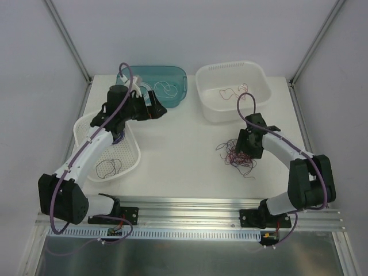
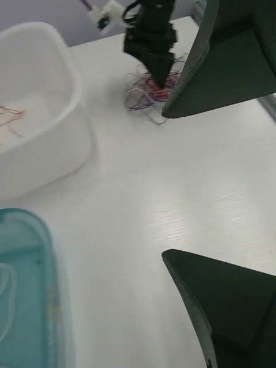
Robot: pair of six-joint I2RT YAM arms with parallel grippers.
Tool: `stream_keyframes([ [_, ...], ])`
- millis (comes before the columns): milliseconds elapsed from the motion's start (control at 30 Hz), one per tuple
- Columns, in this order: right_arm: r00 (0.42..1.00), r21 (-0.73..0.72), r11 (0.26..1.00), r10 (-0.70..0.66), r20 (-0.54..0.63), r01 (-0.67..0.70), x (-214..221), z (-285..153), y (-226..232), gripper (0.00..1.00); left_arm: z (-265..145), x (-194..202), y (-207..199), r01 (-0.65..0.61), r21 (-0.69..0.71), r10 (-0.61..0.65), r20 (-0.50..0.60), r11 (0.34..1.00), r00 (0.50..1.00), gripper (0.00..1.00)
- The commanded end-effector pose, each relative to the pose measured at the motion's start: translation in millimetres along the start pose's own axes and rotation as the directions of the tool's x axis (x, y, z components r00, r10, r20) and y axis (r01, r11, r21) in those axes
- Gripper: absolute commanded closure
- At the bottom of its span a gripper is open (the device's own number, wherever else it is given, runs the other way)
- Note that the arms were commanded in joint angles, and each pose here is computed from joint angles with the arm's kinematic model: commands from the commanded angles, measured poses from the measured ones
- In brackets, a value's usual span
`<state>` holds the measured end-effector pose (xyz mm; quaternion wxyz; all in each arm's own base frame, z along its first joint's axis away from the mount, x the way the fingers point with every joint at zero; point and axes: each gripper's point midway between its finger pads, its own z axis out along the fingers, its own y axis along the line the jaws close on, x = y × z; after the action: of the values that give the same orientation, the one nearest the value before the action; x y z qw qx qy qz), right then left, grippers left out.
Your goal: Untangle the cables
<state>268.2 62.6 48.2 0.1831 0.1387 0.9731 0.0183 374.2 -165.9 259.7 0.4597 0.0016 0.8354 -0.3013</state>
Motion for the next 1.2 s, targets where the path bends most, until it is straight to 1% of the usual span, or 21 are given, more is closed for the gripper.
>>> stream_keyframes([
  [0,0.997,-0.078,0.994,-0.071,0.025,0.073,-1.4,11.7,36.9,0.37,-11.1,59.7,-10.7,0.017,0.061,-0.010,-0.127,0.998,0.992,0.01],
  [33,0.992,-0.117,0.986,-0.118,0.037,0.122,-1.8,11.5,49.8,0.50,-18.6,67.3,-18.5,0.008,0.081,0.003,-0.131,0.997,0.991,0.01],
  [100,0.969,-0.193,0.950,-0.240,0.056,0.247,9.2,5.1,82.5,0.61,-23.7,93.1,-14.8,0.007,0.076,0.007,-0.176,0.997,0.984,0.01],
  [133,0.955,-0.228,0.927,-0.292,0.057,0.297,15.3,1.5,94.1,0.72,-29.8,95.5,-16.9,-0.002,0.082,0.015,-0.167,0.997,0.986,0.01],
  [200,0.892,-0.296,0.844,-0.444,0.079,0.446,29.9,-7.9,119.9,0.81,-35.8,111.1,-17.8,-0.009,0.094,0.027,-0.187,0.996,0.982,0.01],
  [233,0.877,-0.313,0.825,-0.476,0.065,0.471,38.3,-10.5,124.1,0.90,-36.7,119.5,-15.7,-0.009,0.092,0.028,-0.203,0.996,0.979,0.01],
  [267,0.832,-0.322,0.776,-0.548,0.081,0.543,42.1,-12.5,126.3,0.94,-38.2,122.9,-17.1,-0.015,0.099,0.036,-0.208,0.995,0.977,0.01],
  [333,0.783,-0.357,0.717,-0.618,0.072,0.598,56.8,-19.3,131.4,0.99,-40.2,128.7,-19.1,-0.024,0.113,0.049,-0.219,0.993,0.975,0.02],
  [367,0.762,-0.362,0.696,-0.643,0.070,0.620,60.3,-20.7,130.9,0.99,-40.4,133.5,-20.7,-0.026,0.119,0.053,-0.231,0.993,0.972,0.02],
  [433,0.755,-0.342,0.696,-0.653,0.063,0.631,61.3,-24.7,123.9,0.99,-38.4,137.1,-23.8,-0.020,0.124,0.051,-0.246,0.992,0.968,0.03],
  [467,0.755,-0.334,0.698,-0.652,0.068,0.633,60.2,-26.7,122.0,0.98,-36.9,138.6,-26.7,-0.019,0.126,0.050,-0.253,0.992,0.966,0.04],
  [533,0.761,-0.327,0.702,-0.641,0.097,0.633,55.5,-36.0,122.0,0.84,-30.2,146.1,-37.1,-0.011,0.136,0.050,-0.288,0.991,0.956,0.05],
  [600,0.781,-0.342,0.714,-0.614,0.113,0.611,53.2,-45.3,125.0,0.67,-19.6,159.8,-46.2,0.004,0.119,0.036,-0.335,0.993,0.942,0.06],
  [633,0.794,-0.346,0.723,-0.592,0.137,0.598,49.3,-53.0,127.6,0.50,-14.9,157.5,-52.2,0.012,0.114,0.027,-0.336,0.993,0.942,0.07],
  [700,0.827,-0.321,0.764,-0.539,0.161,0.560,41.2,-57.9,126.3,0.38,0.8,170.5,-50.8,0.065,0.035,-0.047,-0.375,0.997,0.926,0.10],
  [733,0.865,-0.327,0.802,-0.473,0.167,0.501,38.2,-60.5,129.5,0.35,6.1,171.4,-60.1,0.069,0.031,-0.052,-0.378,0.997,0.924,0.12],
  [800,0.898,-0.318,0.840,-0.400,0.182,0.439,35.5,-64.3,126.0,0.29,22.3,183.8,-60.3,0.069,-0.022,-0.072,-0.401,0.997,0.913,0.17],
  [867,0.935,-0.298,0.890,-0.298,0.191,0.345,32.1,-64.2,120.6,0.25,34.0,184.1,-74.6,0.043,-0.027,-0.050,-0.392,0.999,0.919,0.20],
  [1000,0.964,-0.243,0.945,-0.174,0.200,0.221,27.8,-60.5,106.9,0.17,60.1,206.4,-90.7,-0.004,-0.013,-0.003,-0.451,1.000,0.892,0.26],
  [1100,0.975,-0.218,0.962,-0.123,0.187,0.163,30.1,-56.3,98.2,0.15,67.3,218.1,-106.3,-0.027,0.030,0.038,-0.483,0.999,0.875,0.31],
  [1167,0.977,-0.217,0.966,-0.103,0.185,0.143,30.9,-55.7,96.0,0.14,69.0,223.5,-112.1,-0.041,0.044,0.057,-0.490,0.998,0.870,0.37],
])
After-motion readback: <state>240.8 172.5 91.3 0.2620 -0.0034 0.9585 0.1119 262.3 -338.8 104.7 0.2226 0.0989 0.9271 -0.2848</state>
